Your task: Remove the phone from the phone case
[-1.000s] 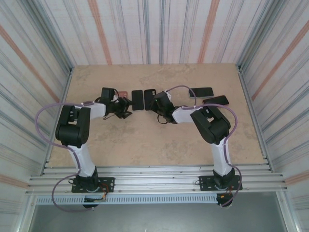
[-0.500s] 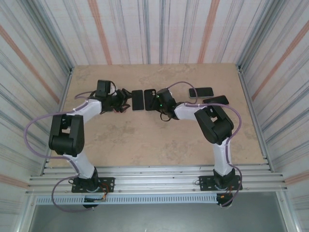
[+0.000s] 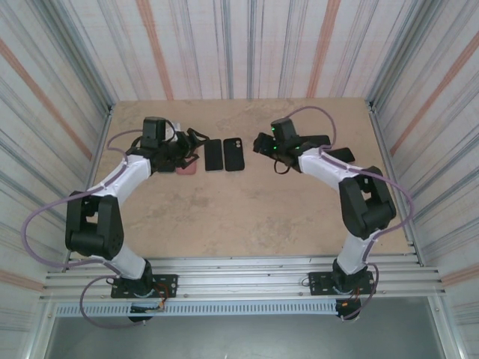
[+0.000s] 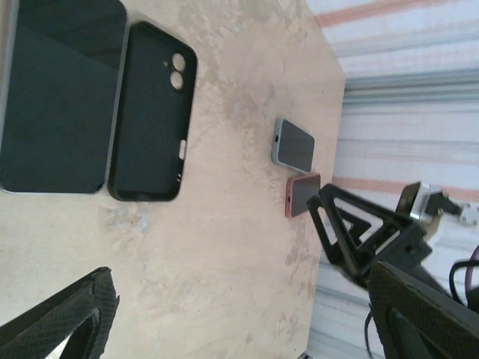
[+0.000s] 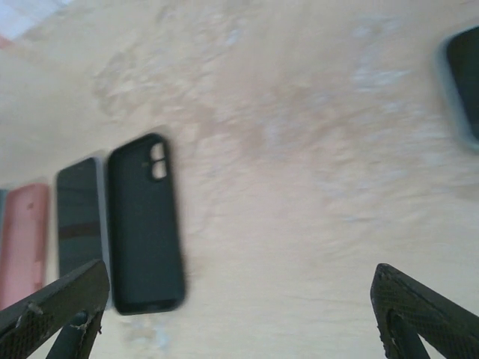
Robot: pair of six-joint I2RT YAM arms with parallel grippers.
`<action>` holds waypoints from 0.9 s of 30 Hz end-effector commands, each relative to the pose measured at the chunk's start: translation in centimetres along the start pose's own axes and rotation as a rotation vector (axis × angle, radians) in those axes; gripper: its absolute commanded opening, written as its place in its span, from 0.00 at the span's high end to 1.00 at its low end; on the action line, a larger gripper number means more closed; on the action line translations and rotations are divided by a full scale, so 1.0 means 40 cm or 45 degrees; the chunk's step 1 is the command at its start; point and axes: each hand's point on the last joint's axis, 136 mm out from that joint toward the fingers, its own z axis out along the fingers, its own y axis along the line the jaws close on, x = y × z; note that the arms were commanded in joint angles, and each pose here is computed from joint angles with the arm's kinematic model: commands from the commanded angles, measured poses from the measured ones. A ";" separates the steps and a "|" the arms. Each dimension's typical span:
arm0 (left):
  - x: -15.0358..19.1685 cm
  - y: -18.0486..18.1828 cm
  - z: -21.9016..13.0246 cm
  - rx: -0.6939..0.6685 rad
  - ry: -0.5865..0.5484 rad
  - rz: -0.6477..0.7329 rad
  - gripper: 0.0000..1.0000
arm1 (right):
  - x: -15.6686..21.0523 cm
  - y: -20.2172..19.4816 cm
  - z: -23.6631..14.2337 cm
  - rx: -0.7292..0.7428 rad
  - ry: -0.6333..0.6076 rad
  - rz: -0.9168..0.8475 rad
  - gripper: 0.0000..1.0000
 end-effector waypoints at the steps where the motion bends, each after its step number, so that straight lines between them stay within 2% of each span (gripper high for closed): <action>1: 0.033 -0.046 -0.007 0.043 0.022 0.081 0.09 | -0.007 -0.089 -0.040 0.111 0.087 -0.033 0.07; 9: 0.077 -0.069 0.030 0.062 0.073 0.094 0.05 | -0.078 -0.242 -0.038 0.274 0.106 0.162 0.05; 13: 0.083 -0.066 0.041 0.055 0.086 0.087 0.05 | -0.105 -0.286 -0.013 0.317 0.085 0.282 0.05; 16: 0.087 -0.065 0.046 0.056 0.095 0.082 0.02 | -0.118 -0.304 0.016 0.339 0.082 0.380 0.05; 27: 0.084 -0.072 0.049 0.059 0.101 0.089 0.02 | -0.130 -0.320 0.126 0.397 0.128 0.639 0.05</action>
